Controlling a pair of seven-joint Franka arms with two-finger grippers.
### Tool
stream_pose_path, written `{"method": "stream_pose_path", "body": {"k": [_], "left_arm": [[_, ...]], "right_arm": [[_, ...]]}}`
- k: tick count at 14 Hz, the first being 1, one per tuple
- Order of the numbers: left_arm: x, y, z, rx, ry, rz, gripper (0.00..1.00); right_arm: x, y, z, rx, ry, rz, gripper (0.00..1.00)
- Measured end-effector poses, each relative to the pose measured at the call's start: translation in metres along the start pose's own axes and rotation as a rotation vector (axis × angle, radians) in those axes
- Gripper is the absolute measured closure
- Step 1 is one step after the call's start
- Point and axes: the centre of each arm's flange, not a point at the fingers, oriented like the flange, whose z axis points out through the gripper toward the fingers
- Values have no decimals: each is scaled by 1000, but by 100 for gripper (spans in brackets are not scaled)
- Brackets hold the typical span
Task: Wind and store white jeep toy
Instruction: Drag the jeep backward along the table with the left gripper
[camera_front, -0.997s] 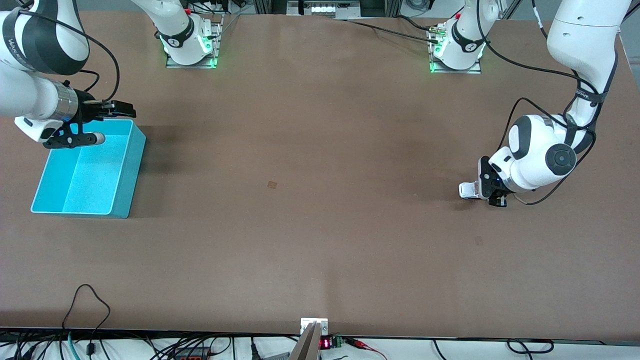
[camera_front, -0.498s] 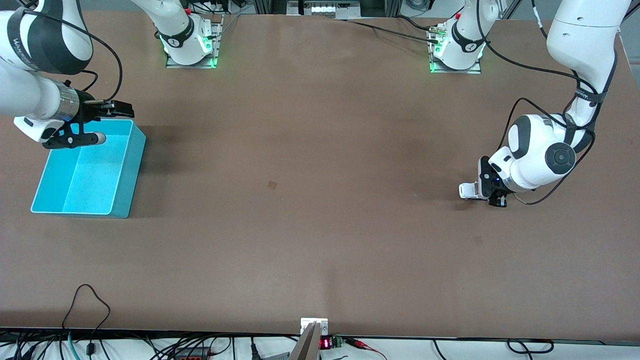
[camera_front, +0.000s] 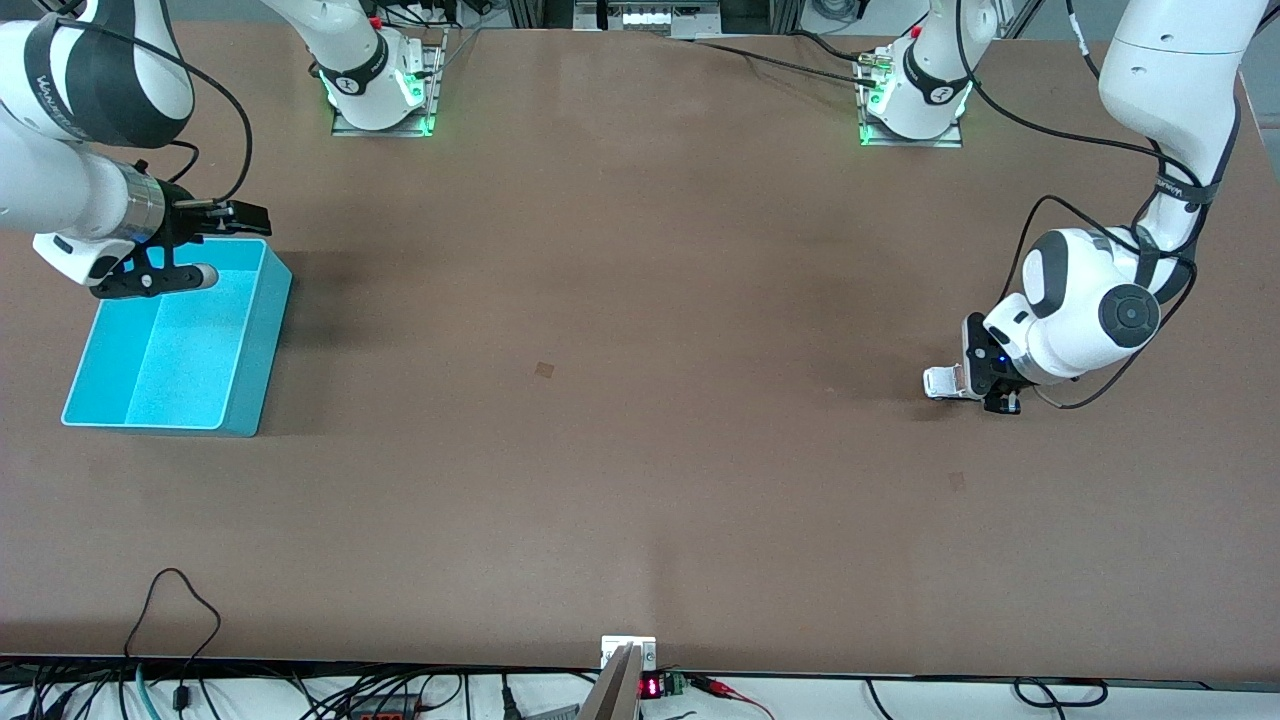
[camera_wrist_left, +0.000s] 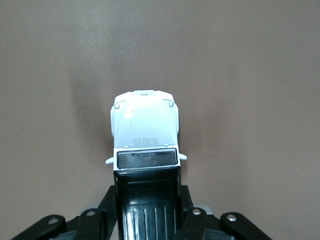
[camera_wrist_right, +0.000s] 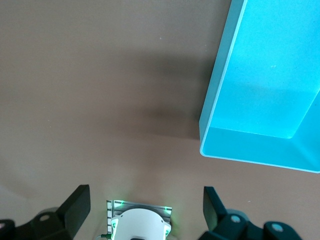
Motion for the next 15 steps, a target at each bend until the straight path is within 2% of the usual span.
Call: {"method": "stream_pose_path", "body": {"k": [5,15], "left_arm": [[-16,2,0,2,2,-9,48],[-80,11,0,16,7,-46,48]], "right_arm": [[0,2,0,0,0,3,0],[0,2,0,1,0,4,0]]}}
